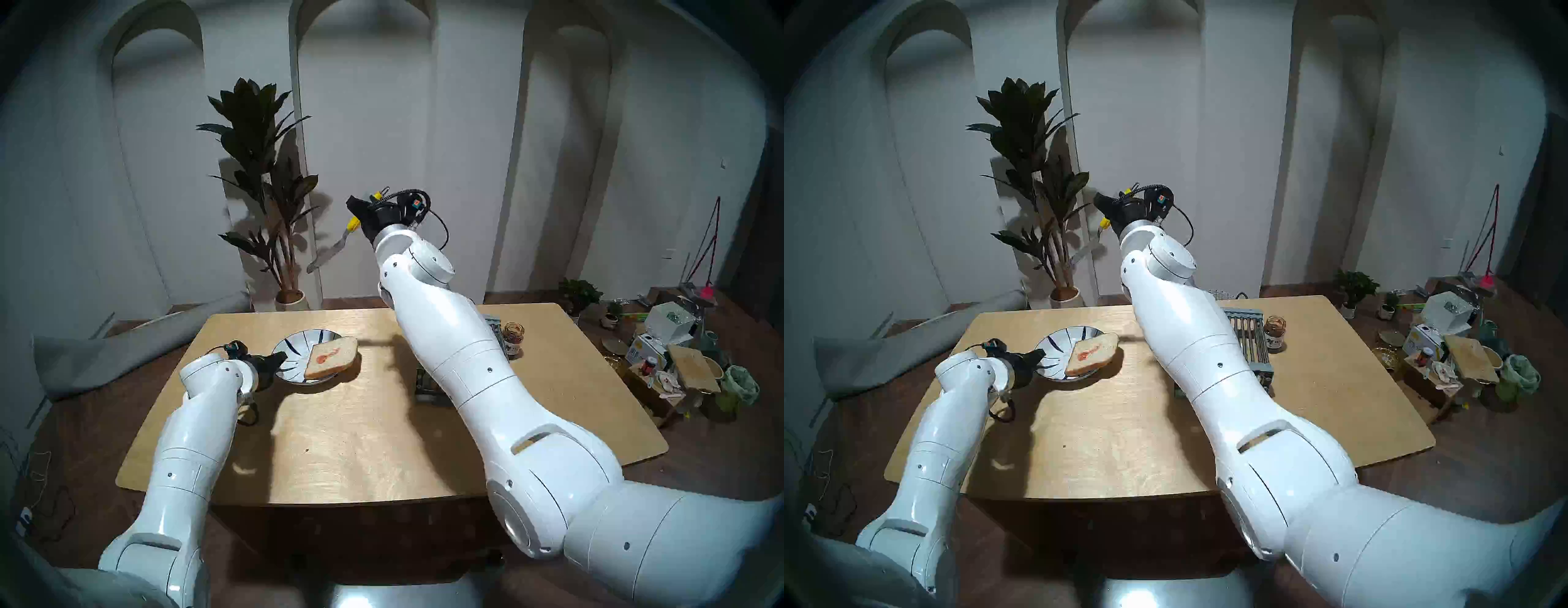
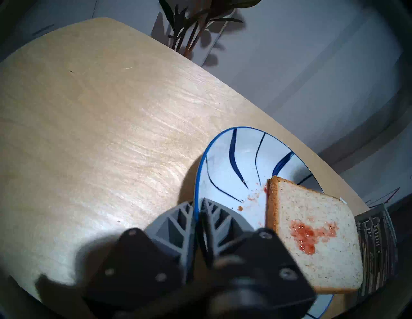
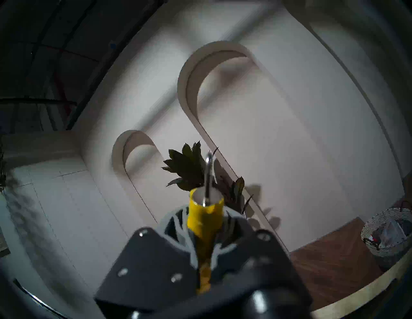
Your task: Spread jam over the slice of bread with the knife
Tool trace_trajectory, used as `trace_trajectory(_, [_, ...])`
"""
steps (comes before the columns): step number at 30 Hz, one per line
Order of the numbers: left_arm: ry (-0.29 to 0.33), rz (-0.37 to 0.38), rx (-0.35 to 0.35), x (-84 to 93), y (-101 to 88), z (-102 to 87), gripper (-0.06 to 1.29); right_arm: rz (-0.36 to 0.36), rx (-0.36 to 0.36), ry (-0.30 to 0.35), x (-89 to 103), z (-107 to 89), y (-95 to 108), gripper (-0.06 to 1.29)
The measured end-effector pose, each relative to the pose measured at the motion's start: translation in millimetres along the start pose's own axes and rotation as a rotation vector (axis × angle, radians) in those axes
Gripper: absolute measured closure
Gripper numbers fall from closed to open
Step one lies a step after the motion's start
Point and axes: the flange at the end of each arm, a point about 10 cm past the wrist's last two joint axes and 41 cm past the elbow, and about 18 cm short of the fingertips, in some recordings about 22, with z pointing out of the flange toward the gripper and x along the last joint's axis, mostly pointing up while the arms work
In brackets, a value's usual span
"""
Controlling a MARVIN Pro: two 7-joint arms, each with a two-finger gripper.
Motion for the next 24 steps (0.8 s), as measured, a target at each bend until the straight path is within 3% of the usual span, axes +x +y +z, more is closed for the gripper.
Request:
trace_trajectory(3, [0.007,0.003,-0.011,0.2,5.4,-1.0,1.13,0.002,-0.015,-0.006,-3.7,-8.1,5,1.19])
trace_trajectory(4, [0.009,0.004,-0.011,0.1,6.4,-1.2,1.02,0.002,-0.022,-0.01,-5.2,-11.5,8,1.19])
trace_trajectory(5, [0.011,0.006,-0.01,-0.3,6.9,-1.7,0.81,0.002,-0.03,-0.013,-6.7,-15.7,11,1.19])
trace_trajectory(6, [0.013,0.007,-0.008,-0.7,7.1,-2.2,0.51,0.002,-0.036,-0.015,-7.7,-19.1,13,1.19])
trace_trajectory(8, [0.015,0.009,-0.003,-1.1,7.0,-3.0,0.12,0.001,-0.042,-0.017,-8.6,-23.0,16,1.19])
trace_trajectory(11, [0.029,0.014,0.006,0.2,6.4,-6.6,0.04,-0.002,-0.053,-0.021,-9.8,-30.8,19,1.19])
trace_trajectory(24, [0.172,0.075,0.053,23.6,12.3,-39.1,0.03,-0.053,-0.112,-0.013,5.5,-57.0,29,1.19])
